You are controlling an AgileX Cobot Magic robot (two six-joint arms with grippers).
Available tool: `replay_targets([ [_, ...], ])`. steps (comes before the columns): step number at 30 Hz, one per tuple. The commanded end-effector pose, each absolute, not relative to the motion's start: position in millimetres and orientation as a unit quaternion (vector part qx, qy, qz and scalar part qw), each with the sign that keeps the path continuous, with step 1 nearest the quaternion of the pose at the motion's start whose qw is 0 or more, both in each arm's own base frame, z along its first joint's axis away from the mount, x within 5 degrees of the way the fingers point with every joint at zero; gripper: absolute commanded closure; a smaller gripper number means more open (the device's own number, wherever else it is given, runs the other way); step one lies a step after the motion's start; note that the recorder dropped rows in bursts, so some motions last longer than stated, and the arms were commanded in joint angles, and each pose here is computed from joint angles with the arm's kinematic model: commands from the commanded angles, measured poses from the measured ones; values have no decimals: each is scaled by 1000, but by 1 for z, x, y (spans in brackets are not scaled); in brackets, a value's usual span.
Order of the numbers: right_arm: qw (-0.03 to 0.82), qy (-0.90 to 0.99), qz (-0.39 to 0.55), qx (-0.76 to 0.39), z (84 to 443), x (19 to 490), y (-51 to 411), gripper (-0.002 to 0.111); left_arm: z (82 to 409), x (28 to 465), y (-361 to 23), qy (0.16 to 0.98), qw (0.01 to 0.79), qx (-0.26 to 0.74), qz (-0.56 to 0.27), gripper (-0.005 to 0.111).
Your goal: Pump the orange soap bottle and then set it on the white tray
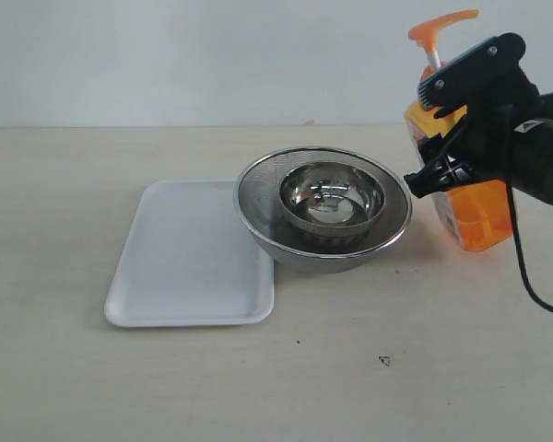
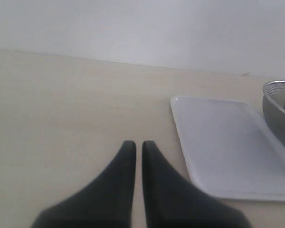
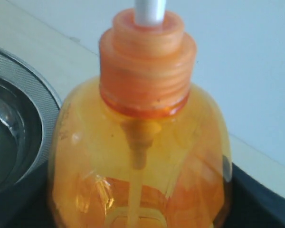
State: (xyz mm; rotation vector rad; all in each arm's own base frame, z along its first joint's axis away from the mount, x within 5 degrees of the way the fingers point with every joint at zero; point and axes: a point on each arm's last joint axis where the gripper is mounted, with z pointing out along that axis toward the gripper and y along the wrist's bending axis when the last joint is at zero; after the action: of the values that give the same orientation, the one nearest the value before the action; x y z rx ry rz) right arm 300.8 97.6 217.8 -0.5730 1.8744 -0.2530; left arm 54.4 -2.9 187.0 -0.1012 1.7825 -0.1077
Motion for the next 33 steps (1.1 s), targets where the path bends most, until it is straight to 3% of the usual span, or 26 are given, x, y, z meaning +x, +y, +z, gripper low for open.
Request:
replay_targets([
  [1, 594, 765, -122, -216, 234, 305, 96, 108, 187, 55, -2, 774, 630, -47, -46, 102],
  [20, 588, 772, -112, -213, 232, 305, 97, 108, 193, 56, -1, 750, 659, -43, -34, 102],
  [24, 590, 775, -103, -202, 232, 305, 97, 108, 231, 53, 7, 587, 793, -128, -99, 102],
  [33, 570, 785, -106, -218, 212, 312, 100, 108, 310, 50, 2, 590, 798, -85, -89, 102],
])
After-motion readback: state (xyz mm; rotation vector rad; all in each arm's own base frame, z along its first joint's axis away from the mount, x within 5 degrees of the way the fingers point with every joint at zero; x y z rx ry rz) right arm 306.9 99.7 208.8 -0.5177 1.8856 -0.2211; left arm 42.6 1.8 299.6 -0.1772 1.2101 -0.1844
